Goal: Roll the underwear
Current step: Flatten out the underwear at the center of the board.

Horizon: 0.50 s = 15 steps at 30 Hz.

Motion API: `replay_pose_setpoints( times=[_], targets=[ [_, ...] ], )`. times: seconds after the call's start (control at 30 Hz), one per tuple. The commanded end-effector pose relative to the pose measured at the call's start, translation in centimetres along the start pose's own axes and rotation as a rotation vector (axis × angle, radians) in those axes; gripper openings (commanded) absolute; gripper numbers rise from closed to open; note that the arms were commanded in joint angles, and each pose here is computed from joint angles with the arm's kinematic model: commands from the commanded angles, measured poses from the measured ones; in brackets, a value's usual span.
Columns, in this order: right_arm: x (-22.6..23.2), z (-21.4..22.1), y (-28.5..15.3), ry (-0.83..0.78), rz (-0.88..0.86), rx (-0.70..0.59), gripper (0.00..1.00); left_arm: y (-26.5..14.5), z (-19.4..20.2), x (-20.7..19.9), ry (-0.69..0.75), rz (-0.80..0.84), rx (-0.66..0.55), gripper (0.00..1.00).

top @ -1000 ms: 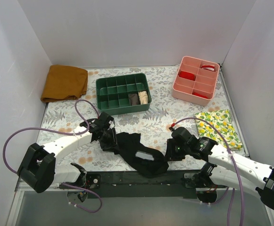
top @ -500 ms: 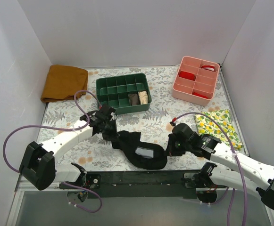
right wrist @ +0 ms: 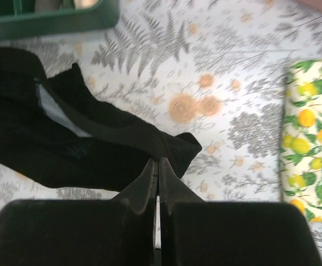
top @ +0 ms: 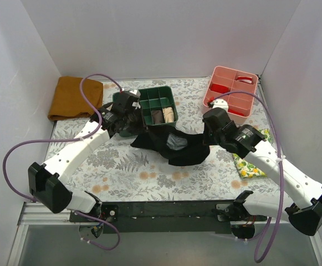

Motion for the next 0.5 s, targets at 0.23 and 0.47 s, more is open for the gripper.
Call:
replay_pose_setpoints(
  times=[0.23,0.47],
  targets=[
    [-0.3,-7.7,-4.1,-0.005,-0.089,-0.193,0.01,-0.8,-8.8,-5.2,0.093,0.152,-0.168,0.0],
    [1.4,4.6,-0.3,0.011,-0.319,0.172,0.01,0.6,-0.2,-1.5,-0.014,0.104,-0.052,0.0]
  ],
)
Point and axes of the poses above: each gripper's point midway between its finger pads, its own y axis out along the fingers, its own x axis along the line the jaws close on, z = x × y, the point moved 1 cm from there along -y, back along the fingers, and after that the axes turned 14 degrees about y, right-handed, at the moved point
